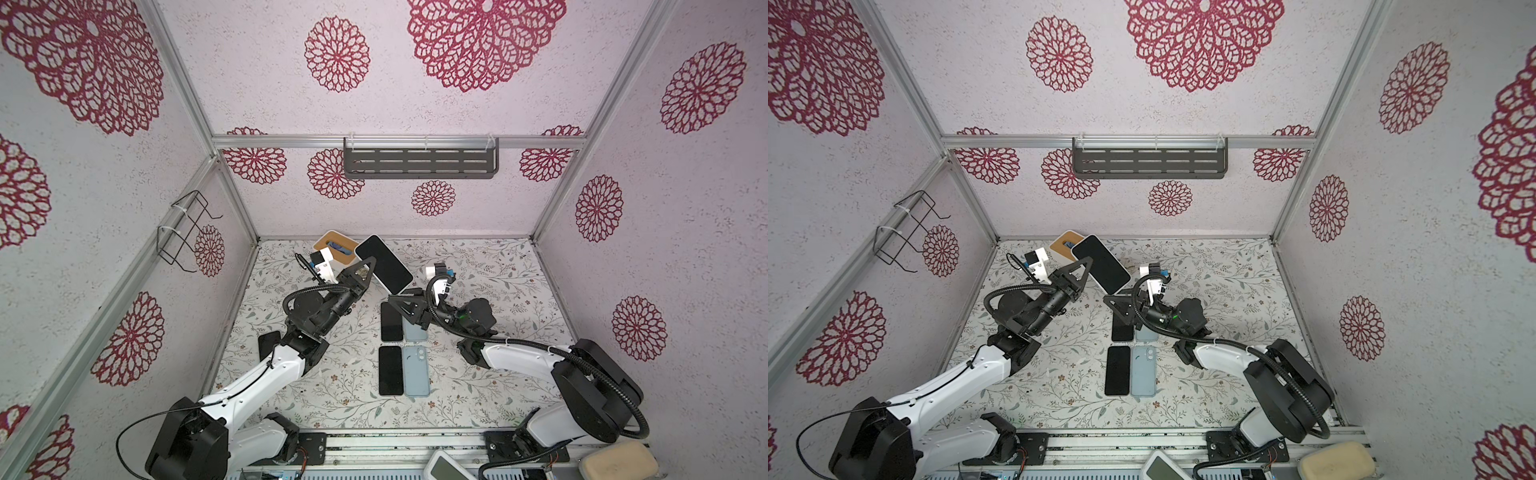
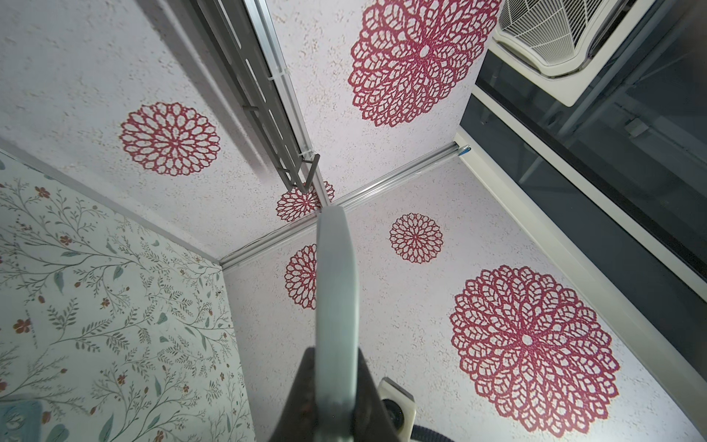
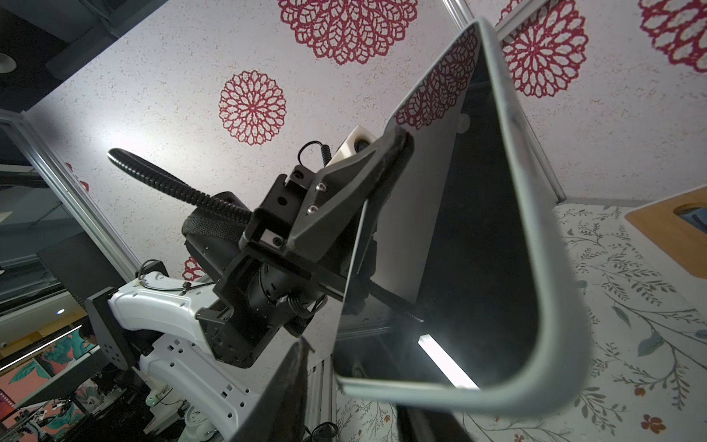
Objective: Take the phone out of the phone case
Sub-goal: Remove the phone case from the phone.
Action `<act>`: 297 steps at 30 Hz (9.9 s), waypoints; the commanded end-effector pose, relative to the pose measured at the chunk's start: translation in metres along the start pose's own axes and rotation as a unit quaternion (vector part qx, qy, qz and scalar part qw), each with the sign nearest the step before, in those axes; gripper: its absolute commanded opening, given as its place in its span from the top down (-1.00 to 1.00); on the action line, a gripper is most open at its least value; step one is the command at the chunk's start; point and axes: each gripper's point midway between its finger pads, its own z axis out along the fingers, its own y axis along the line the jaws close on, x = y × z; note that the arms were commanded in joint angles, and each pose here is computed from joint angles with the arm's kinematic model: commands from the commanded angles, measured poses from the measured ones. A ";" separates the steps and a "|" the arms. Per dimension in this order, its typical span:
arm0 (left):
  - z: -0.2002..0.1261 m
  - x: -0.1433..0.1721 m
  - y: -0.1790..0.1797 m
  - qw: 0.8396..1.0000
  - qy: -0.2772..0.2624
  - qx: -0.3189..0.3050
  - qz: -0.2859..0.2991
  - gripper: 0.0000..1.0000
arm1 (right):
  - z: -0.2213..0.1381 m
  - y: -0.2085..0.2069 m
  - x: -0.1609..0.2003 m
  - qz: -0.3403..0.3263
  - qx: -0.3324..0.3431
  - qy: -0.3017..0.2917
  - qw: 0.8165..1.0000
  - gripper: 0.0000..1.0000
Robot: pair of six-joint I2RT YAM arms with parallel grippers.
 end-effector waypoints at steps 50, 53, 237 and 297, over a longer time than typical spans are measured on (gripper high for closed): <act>0.005 0.005 -0.018 0.986 0.040 -0.083 -0.140 1.00 | -0.022 -0.037 -0.038 -0.301 0.180 0.031 0.936 0.66; 0.006 0.005 -0.020 0.987 0.042 -0.076 -0.139 1.00 | -0.023 -0.035 -0.041 -0.293 0.176 0.019 0.939 0.61; 0.065 0.044 -0.048 0.955 0.264 0.061 -0.122 1.00 | -0.015 0.040 -0.027 -0.208 -0.068 0.045 0.975 0.54; 0.041 0.117 0.072 0.967 0.247 -0.048 -0.031 0.58 | -0.086 -0.045 -0.031 0.078 0.165 -0.039 0.982 1.00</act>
